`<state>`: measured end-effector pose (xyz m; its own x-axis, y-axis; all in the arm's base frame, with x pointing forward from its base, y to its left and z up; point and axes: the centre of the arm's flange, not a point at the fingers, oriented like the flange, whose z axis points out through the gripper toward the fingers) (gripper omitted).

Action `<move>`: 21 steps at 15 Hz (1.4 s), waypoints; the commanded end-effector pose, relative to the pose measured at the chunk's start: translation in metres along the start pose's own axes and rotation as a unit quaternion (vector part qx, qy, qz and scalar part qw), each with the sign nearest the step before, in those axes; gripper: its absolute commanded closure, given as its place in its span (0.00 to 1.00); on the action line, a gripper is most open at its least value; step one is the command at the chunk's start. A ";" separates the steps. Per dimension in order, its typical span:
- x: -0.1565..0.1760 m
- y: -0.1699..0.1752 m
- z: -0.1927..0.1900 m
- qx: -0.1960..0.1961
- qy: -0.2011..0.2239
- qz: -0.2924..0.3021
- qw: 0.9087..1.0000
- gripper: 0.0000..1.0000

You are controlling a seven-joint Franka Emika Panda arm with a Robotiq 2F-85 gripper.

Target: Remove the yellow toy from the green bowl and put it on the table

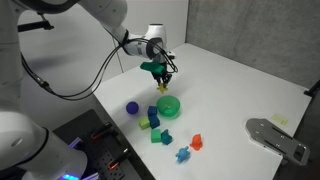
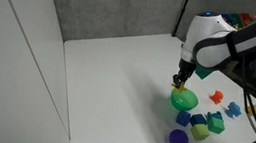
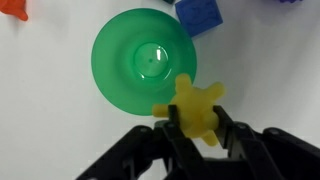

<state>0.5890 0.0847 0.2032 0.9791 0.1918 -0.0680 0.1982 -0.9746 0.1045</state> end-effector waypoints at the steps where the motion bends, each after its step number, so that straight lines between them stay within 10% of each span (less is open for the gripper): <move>1: -0.016 -0.024 -0.009 0.016 -0.009 -0.027 0.999 0.86; 12: -0.025 -0.067 0.044 0.012 -0.041 -0.066 0.997 0.86; 13: -0.025 -0.069 0.048 0.011 -0.045 -0.068 0.997 0.36; 21: -0.031 -0.063 0.040 0.007 -0.049 -0.067 0.996 0.00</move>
<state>0.5441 0.1423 0.1427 0.9342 0.3026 -0.1890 0.3187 -0.9459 0.0612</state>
